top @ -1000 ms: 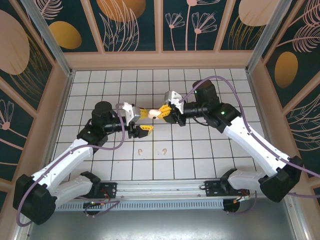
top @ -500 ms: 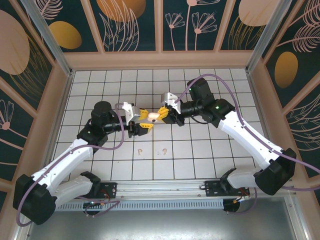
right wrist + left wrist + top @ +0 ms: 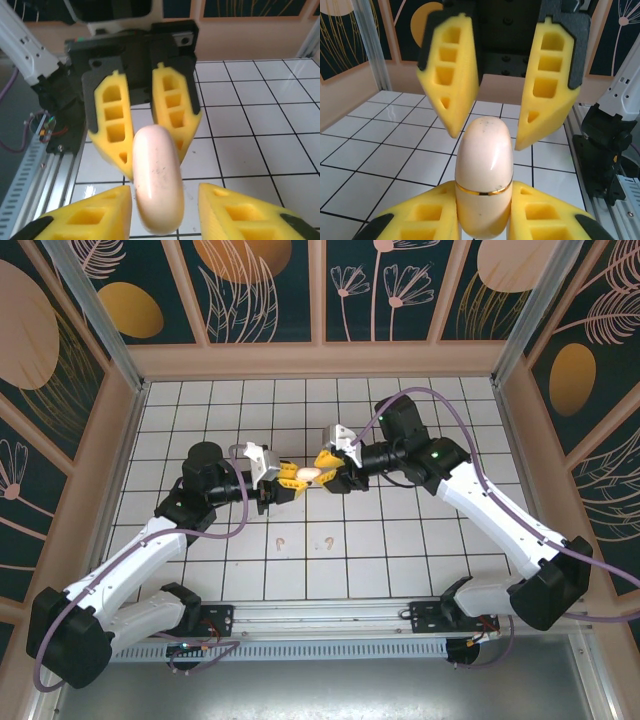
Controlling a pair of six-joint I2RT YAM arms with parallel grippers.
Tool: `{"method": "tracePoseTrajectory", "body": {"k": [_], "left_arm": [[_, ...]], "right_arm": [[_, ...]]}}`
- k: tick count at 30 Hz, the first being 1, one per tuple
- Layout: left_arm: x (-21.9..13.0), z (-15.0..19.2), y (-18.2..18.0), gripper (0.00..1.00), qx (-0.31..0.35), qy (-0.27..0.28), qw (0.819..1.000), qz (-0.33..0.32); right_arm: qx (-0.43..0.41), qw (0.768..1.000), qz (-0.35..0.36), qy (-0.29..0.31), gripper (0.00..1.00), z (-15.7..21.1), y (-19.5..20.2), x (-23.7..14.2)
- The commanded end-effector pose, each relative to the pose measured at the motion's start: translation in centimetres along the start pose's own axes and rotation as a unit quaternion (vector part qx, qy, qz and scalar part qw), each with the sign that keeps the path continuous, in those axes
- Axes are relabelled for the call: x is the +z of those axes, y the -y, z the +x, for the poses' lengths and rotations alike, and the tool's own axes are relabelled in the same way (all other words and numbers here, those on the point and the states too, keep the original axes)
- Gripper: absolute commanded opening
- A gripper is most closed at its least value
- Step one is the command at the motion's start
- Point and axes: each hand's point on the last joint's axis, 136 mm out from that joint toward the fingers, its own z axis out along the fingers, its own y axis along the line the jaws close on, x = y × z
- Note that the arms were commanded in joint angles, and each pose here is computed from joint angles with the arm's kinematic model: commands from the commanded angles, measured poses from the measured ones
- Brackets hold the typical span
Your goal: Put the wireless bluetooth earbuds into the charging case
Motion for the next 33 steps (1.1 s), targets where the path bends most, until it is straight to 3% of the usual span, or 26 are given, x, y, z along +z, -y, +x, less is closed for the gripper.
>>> {"method": "tracePoseTrajectory", "body": {"k": [1, 17, 22, 27, 31, 33], "left_arm": [[0.0, -0.7, 0.2, 0.2, 0.013, 0.009, 1.0, 0.009], [0.0, -0.6, -0.1, 0.2, 0.004, 0.012, 1.0, 0.0], [0.3, 0.7, -2.0, 0.2, -0.034, 0.017, 0.998, -0.049], [0.4, 3.9, -4.9, 0.2, -0.093, 0.005, 0.989, -0.115], [-0.5, 6.1, -7.8, 0.19, -0.161, 0.018, 0.975, -0.151], [-1.1, 7.0, -8.7, 0.18, -0.187, 0.024, 0.969, -0.162]], "right_arm": [[0.0, 0.999, 0.019, 0.027, 0.43, -1.5, 1.0, -0.6], [0.07, 0.987, 0.14, 0.045, 0.47, -1.5, 6.0, -3.1], [0.137, 0.974, 0.179, 0.034, 0.51, 0.1, 7.0, -3.5], [0.311, 0.92, 0.236, -0.021, 0.52, 4.8, 8.0, -3.6], [0.458, 0.84, 0.277, -0.092, 0.5, 10.5, 7.2, -3.0], [0.496, 0.817, 0.266, -0.122, 0.49, 12.2, 5.2, -1.7]]}}
